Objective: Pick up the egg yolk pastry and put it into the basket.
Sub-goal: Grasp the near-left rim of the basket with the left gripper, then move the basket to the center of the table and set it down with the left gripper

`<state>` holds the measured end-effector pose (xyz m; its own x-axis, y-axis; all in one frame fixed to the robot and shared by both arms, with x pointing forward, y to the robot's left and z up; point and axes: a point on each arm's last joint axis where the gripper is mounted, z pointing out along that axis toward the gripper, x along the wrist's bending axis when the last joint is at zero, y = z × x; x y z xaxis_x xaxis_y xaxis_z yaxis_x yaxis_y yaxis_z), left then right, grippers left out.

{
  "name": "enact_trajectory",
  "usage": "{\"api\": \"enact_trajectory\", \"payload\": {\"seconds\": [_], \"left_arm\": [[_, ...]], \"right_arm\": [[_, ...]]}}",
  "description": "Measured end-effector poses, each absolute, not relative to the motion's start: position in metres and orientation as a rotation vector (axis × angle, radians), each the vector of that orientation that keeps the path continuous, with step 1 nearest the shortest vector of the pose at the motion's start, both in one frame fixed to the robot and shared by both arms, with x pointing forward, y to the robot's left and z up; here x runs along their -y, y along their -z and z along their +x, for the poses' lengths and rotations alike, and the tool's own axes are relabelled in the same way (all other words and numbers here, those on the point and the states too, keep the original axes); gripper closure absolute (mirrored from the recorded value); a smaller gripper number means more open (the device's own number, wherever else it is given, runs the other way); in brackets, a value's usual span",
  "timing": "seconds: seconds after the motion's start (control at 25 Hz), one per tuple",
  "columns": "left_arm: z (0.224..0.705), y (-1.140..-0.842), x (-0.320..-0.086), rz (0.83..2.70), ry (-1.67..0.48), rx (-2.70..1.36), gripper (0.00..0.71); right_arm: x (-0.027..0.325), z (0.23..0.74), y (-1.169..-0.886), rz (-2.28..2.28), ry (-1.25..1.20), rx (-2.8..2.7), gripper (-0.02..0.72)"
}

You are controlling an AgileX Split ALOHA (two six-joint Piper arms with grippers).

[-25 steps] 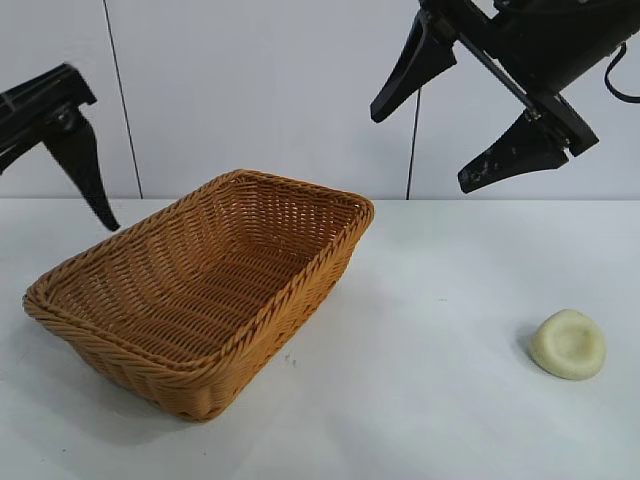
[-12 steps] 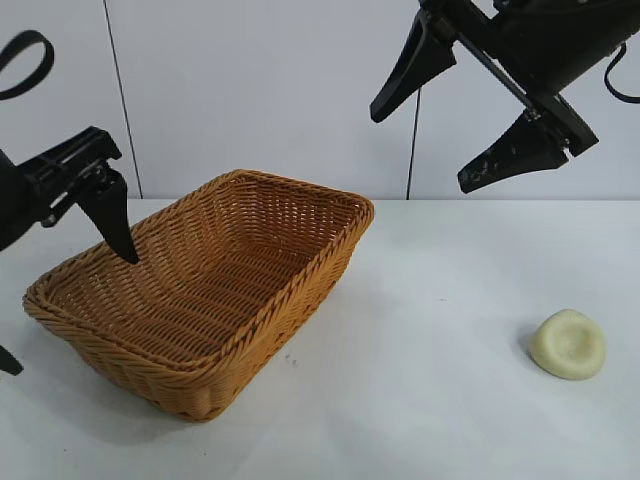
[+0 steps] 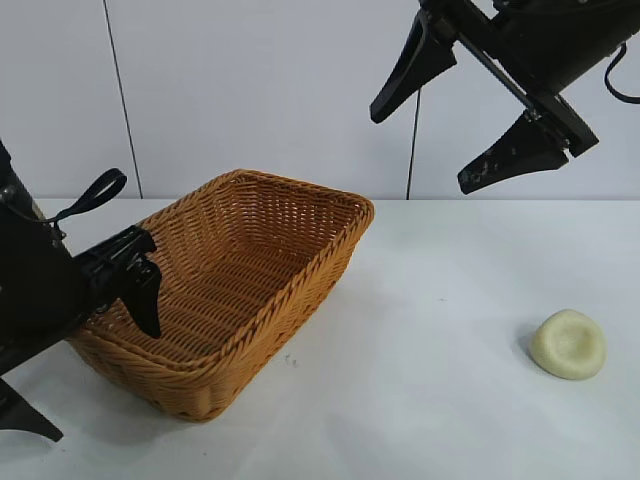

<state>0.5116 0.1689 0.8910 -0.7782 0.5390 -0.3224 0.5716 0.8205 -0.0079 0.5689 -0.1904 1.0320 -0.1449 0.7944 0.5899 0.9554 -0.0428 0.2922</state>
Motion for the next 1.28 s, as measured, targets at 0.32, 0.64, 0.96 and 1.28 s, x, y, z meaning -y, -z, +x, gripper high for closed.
{"api": "enact_trajectory", "payload": {"seconds": [0.32, 0.64, 0.96, 1.28], "left_arm": [[0.525, -0.904, -0.166, 0.889, 0.161, -2.693, 0.625], [0.576, -0.947, -0.190, 1.222, 0.227, -2.493, 0.626], [0.607, -0.945, -0.192, 1.743, 0.291, -2.250, 0.626], [0.612, -0.936, -0.163, 1.986, 0.336, -2.077, 0.626]], "right_arm": [[0.190, 0.569, -1.032, -1.872, 0.959, 1.987, 0.008], [0.190, 0.568, -1.032, -1.870, 0.957, 1.987, 0.008], [0.190, 0.568, -1.032, -1.869, 0.955, 1.987, 0.008], [0.190, 0.568, -1.032, -1.867, 0.952, 1.988, 0.008]]}}
